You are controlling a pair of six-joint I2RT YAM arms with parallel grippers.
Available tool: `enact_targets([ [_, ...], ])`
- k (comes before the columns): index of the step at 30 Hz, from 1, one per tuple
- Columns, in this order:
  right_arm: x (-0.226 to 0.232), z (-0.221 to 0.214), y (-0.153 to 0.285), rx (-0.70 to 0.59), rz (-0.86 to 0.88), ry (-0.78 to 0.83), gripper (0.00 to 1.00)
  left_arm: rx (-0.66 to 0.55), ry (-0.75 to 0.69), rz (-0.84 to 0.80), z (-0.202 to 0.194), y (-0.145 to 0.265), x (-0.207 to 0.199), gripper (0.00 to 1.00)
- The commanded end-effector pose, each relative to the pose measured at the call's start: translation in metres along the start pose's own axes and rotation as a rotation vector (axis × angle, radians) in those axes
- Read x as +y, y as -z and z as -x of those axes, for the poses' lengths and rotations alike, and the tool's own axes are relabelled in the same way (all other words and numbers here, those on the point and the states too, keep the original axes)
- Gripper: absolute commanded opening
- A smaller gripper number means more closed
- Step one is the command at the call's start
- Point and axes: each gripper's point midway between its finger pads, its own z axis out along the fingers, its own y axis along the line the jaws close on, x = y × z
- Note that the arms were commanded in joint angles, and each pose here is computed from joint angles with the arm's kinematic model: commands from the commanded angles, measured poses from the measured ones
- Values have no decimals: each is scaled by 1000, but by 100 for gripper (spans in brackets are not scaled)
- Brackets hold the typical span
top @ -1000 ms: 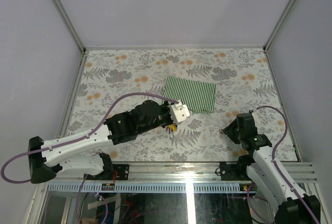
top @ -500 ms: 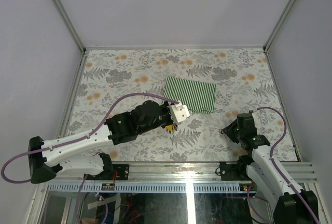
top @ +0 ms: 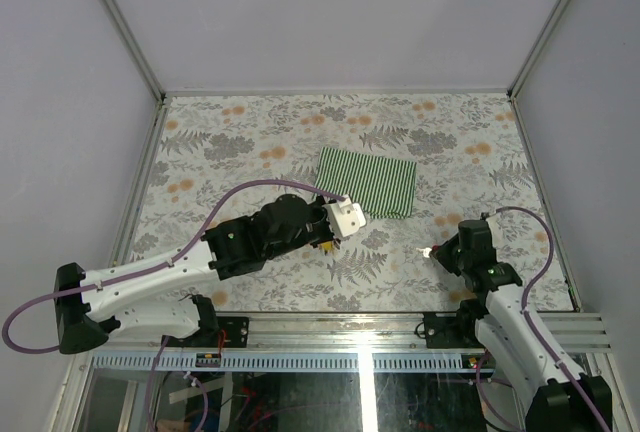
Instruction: Put the keys on the keyring
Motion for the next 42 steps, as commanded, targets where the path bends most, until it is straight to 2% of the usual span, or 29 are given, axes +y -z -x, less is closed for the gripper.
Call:
enact_targets([
  [1,26,20,14,-57,93,74,0,-92,-6,32,21,1,10,0],
  [6,60,42,44,-108,217,278,0,-98,-7,1,22,2,5,0],
  [11,95,50,70,-81,339,489,0,-113,0,-24,26,4,1,0],
  [15,132,48,83,-10,472,544,1,-126,2,-46,28,6,-3,0],
  [17,148,49,86,10,531,570,7,-129,4,-49,28,6,-3,0],
  [23,162,60,80,44,519,676,2,-135,3,-47,30,8,-2,0],
  [25,168,58,78,34,565,686,2,-139,4,-53,31,9,-3,0],
  [28,181,52,81,-3,688,707,3,-144,16,-53,33,9,-3,0],
  [34,200,50,113,-60,859,870,0,-152,23,-98,38,10,-10,0],
  [39,224,23,154,56,1156,926,0,-163,12,-121,39,12,-13,0],
  [42,233,14,171,27,1261,1001,0,-180,-1,-139,41,16,-16,0],
])
